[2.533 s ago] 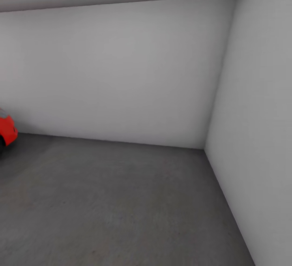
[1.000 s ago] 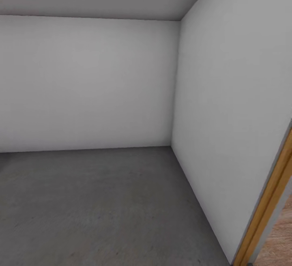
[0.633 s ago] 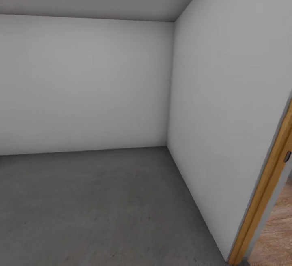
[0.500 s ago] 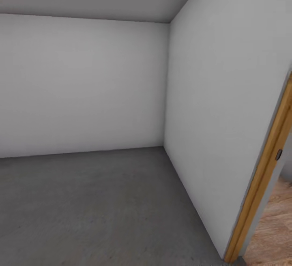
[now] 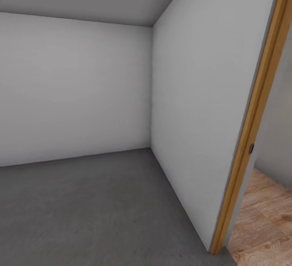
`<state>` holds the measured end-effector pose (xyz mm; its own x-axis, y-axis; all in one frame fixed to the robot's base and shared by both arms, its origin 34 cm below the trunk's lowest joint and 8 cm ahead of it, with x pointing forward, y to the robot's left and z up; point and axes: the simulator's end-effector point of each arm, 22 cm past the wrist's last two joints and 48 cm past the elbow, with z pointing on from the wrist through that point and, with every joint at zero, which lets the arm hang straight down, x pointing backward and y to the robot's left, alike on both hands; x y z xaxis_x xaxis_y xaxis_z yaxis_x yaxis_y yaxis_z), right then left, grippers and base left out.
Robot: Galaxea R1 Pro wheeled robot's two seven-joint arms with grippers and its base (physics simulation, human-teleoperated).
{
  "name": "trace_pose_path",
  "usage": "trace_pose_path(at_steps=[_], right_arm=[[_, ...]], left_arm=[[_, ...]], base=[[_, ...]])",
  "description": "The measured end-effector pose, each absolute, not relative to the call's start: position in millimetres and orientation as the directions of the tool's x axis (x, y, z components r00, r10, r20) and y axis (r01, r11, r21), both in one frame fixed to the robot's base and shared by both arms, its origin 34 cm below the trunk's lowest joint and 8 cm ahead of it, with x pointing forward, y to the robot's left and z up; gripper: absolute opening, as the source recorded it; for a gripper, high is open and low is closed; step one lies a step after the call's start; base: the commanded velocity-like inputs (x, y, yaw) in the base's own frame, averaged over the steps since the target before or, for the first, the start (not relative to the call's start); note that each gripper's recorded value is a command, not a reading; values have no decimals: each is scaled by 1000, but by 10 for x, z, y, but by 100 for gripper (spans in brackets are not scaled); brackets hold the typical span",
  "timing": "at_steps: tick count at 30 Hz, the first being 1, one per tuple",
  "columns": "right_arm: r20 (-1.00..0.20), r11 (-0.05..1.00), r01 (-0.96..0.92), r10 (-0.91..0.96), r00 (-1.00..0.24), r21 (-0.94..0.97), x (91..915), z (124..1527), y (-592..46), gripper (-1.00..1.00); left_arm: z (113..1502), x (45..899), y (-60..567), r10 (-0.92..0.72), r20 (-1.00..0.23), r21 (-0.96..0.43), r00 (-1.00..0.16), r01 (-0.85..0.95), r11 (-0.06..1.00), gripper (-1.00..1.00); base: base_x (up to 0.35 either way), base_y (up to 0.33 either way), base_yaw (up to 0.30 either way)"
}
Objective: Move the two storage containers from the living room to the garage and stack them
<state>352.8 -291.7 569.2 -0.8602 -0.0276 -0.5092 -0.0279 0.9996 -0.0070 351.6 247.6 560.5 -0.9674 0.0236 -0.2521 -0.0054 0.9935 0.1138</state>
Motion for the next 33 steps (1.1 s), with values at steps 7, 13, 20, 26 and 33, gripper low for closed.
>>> trace_pose_path(at_steps=[7,13,20,26,33], right_arm=[[-516,1000,-29,-28,-856,-8,3555,5709,-2918,100],[-522,1000,-29,-29,-852,-8,3577,5725,-2918,100],[-528,1000,-29,-29,-849,-8,3600,5742,-2917,100],[-533,1000,-29,-29,-845,-8,3620,5756,-2916,100],[-540,1000,-29,-29,-841,-8,3646,5773,-2916,100]], left_arm=[[5621,3542,2499,24,-259,117,-966,-6,993,100],[5638,3568,2557,38,-265,126,-964,4,992,100],[5660,3608,2538,70,-273,134,-959,34,990,100],[5687,3670,2543,143,-283,158,-948,101,982,100],[5706,3702,2544,151,-292,162,-945,107,981,100]], base=[[0,0,-239],[156,0,-239],[325,0,-239],[341,0,-239],[319,-58,-239]])
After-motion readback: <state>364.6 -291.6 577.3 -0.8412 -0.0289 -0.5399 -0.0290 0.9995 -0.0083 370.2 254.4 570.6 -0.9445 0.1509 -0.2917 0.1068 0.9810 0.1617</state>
